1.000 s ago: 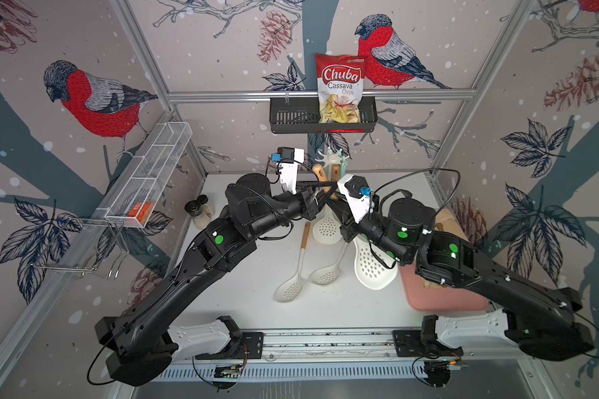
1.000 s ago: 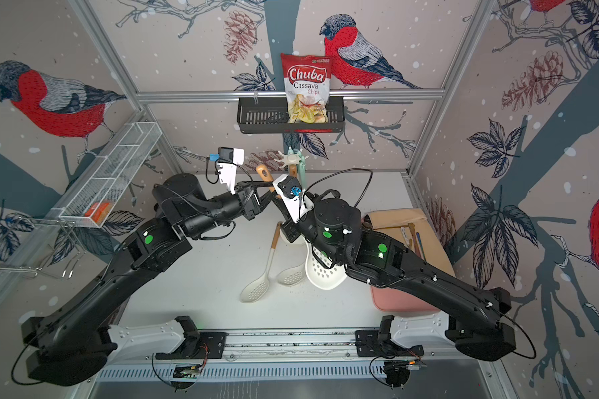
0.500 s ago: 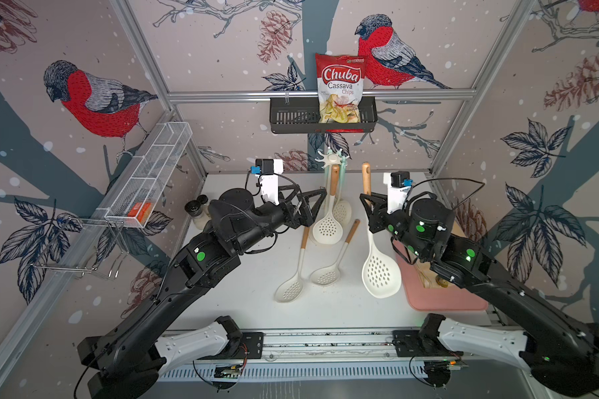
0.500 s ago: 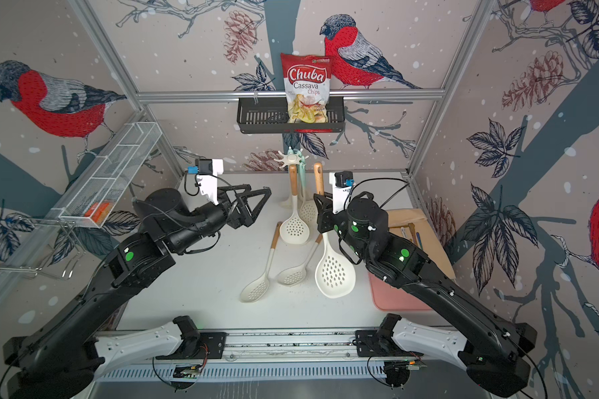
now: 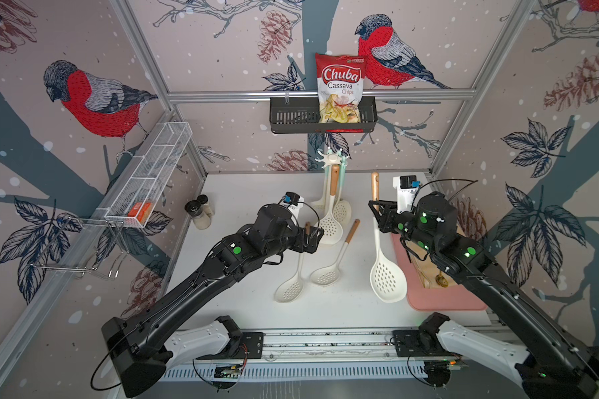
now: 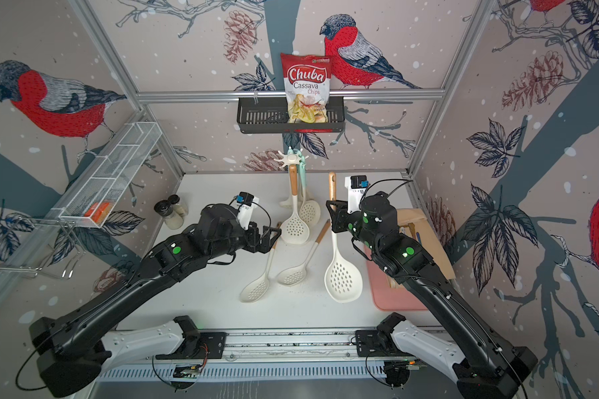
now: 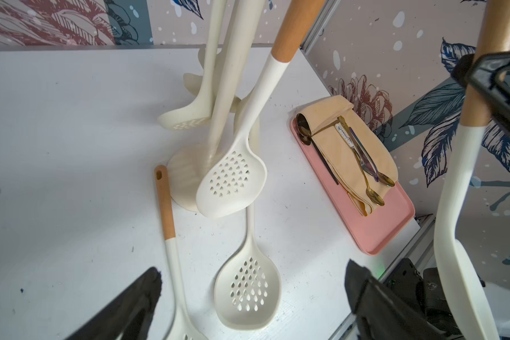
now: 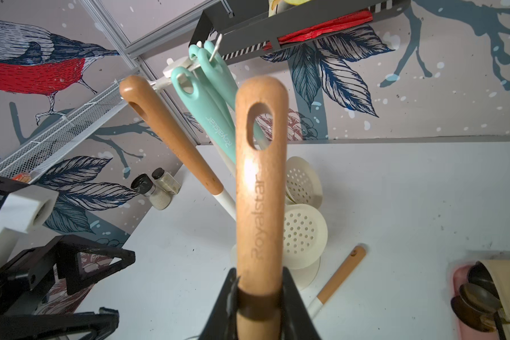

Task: Hang the skimmer on the kitchen utensil rack
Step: Adjust the rack at the center of the board.

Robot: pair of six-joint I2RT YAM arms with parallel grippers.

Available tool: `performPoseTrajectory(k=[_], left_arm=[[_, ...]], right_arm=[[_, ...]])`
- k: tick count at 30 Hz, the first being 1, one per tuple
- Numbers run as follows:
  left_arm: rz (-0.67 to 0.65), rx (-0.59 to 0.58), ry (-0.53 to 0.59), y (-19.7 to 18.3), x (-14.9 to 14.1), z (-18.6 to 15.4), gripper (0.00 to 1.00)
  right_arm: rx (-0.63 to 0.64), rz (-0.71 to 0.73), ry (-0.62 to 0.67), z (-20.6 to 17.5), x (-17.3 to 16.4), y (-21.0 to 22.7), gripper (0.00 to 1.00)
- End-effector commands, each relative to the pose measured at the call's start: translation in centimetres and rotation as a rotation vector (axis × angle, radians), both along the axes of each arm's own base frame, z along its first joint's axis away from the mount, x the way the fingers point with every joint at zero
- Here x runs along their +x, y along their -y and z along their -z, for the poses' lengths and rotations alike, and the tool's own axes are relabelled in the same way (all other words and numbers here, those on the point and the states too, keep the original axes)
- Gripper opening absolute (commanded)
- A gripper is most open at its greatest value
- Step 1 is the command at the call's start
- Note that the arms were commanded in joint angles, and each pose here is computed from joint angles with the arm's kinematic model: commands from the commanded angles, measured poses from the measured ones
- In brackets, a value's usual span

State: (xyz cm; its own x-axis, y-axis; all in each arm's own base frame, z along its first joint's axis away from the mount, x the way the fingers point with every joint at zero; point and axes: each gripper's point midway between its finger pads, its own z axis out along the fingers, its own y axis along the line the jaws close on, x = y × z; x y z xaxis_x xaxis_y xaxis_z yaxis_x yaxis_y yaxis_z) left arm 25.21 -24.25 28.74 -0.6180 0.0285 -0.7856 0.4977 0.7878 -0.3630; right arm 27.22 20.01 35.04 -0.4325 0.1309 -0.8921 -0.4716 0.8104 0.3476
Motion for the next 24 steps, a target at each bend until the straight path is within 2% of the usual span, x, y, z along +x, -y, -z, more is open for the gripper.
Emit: performPoseTrajectory(k=[1, 3, 7, 11, 13, 16, 24], left_arm=[[0.140, -0.187, 0.204, 1.7, 1.7, -4.6, 1.00], [0.169, -0.222, 0.228, 1.6, 3.1, -4.8, 1.00], [0.197, -0.204, 0.303, 1.8, 5.8, -4.4, 0.97], [0.216, -0.193, 0.361, 2.3, 8.2, -3.5, 0.78], [0.223, -0.192, 0.380, 2.4, 9.3, -3.1, 0.74], [0.262, -0.220, 0.405, 2.7, 10.2, -3.1, 0.57], [0.376, -0.251, 0.425, 4.3, 11.5, -2.3, 0.61]], right_arm=[[0.044, -0.052, -0.003, -0.6, -0.3, -0.4, 0.00], [0.039, -0.052, -0.011, -0.4, -0.1, 0.0, 0.00], [0.031, -0.050, -0.017, -0.4, 0.2, 0.8, 0.00], [0.021, -0.038, -0.021, -0.3, 0.5, 1.5, 0.00], [0.023, -0.041, -0.021, -0.5, 0.5, 1.7, 0.00], [0.024, -0.044, -0.012, -1.2, 0.5, 1.8, 0.00], [0.028, -0.051, -0.006, -1.9, 0.5, 1.8, 0.00]])
